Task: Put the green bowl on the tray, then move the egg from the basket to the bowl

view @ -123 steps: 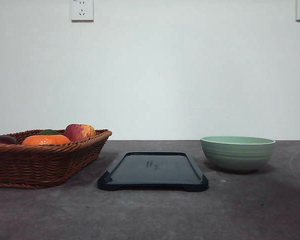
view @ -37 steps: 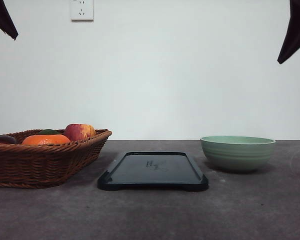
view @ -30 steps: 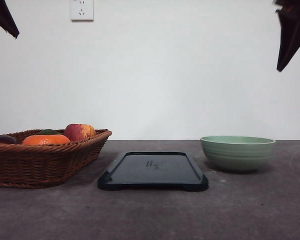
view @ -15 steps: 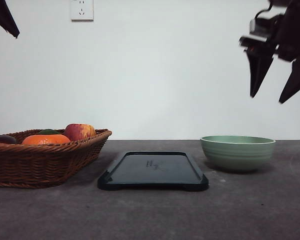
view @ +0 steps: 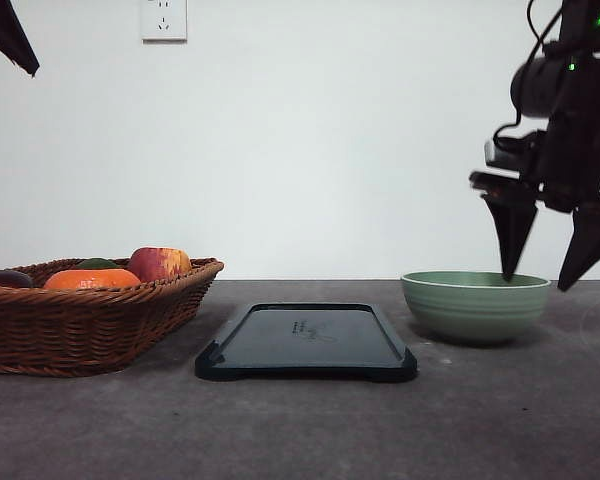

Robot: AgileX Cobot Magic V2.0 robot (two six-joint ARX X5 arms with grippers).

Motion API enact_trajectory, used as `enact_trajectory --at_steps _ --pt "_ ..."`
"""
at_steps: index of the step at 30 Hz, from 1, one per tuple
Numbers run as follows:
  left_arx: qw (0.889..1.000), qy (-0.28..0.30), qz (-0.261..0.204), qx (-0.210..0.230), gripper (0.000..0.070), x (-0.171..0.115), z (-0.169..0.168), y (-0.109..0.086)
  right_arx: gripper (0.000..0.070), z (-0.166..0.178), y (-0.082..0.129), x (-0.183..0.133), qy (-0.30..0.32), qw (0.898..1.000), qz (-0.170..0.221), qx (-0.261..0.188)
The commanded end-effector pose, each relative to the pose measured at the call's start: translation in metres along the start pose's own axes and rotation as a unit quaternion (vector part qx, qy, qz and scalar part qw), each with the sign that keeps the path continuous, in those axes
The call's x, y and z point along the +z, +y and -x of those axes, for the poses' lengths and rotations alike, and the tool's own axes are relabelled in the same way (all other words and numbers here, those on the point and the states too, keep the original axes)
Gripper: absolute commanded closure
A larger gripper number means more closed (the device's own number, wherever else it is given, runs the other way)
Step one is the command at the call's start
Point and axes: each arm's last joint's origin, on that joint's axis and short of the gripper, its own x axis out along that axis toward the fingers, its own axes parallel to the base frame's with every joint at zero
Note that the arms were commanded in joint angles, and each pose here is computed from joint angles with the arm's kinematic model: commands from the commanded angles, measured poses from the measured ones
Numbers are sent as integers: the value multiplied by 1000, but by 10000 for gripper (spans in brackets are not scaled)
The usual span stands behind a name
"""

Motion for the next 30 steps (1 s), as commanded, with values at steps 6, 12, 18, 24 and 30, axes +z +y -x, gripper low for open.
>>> enact_trajectory --at_steps 6,12,18,24,30 --pt "1000 -14 -5 -4 339 7 3 -2 700 -11 -2 5 8 1000 15 -1" --pt "1000 -14 -5 -4 339 7 3 -2 700 0 1 6 29 999 13 -2" --pt "1000 -14 -5 -4 339 7 3 -2 700 31 20 15 50 998 37 1" --pt "1000 -14 -5 -4 339 7 3 -2 700 60 56 25 25 996 78 21" --pt "1000 -14 -5 -4 339 7 3 -2 700 65 96 28 -15 989 121 80"
